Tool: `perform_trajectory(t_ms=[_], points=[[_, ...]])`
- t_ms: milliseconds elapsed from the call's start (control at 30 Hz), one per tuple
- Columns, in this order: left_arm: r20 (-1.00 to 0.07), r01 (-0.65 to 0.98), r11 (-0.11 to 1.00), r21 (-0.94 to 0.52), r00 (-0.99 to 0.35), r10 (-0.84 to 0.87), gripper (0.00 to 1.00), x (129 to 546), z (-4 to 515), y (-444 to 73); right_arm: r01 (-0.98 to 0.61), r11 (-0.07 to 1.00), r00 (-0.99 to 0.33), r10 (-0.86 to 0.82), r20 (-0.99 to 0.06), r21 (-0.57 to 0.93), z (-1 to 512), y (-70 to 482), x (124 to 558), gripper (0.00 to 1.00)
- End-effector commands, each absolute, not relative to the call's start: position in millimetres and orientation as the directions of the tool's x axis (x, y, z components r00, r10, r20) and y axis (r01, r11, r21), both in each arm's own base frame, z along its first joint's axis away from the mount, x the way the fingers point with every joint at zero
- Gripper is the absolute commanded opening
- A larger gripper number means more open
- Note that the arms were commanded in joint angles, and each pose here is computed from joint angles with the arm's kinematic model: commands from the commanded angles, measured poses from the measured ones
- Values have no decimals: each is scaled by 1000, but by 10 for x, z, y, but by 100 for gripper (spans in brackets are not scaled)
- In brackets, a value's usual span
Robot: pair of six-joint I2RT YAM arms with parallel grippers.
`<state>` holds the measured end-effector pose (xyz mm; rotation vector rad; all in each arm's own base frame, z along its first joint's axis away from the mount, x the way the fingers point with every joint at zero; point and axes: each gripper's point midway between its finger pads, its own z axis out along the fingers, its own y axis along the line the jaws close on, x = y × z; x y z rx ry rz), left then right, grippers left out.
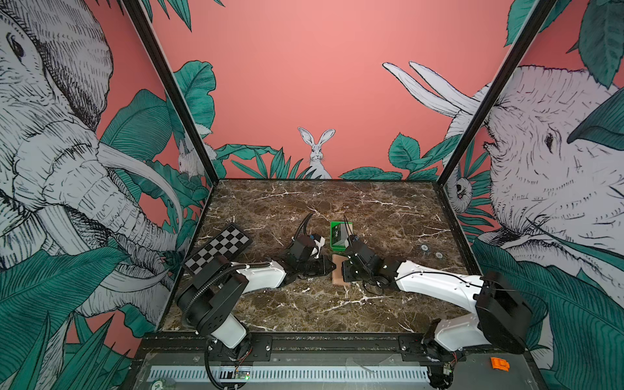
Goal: Put the credit cards into the card holder
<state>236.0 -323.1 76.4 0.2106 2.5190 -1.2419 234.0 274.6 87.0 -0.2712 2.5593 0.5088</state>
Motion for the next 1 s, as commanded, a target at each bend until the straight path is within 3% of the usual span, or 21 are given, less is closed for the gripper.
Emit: perform_trajectory(t_ms=[0,967], points=[[-386,312,572,-759,-922,-9,13,2401,965,-3327,-273,909,-827,-55,-560,314,983,2733,2387,21],[-458,381,599,-704,-889,27,13,2376,922,-3239,-252,927,-856,-79,-511,279,853,2791,2468,24]])
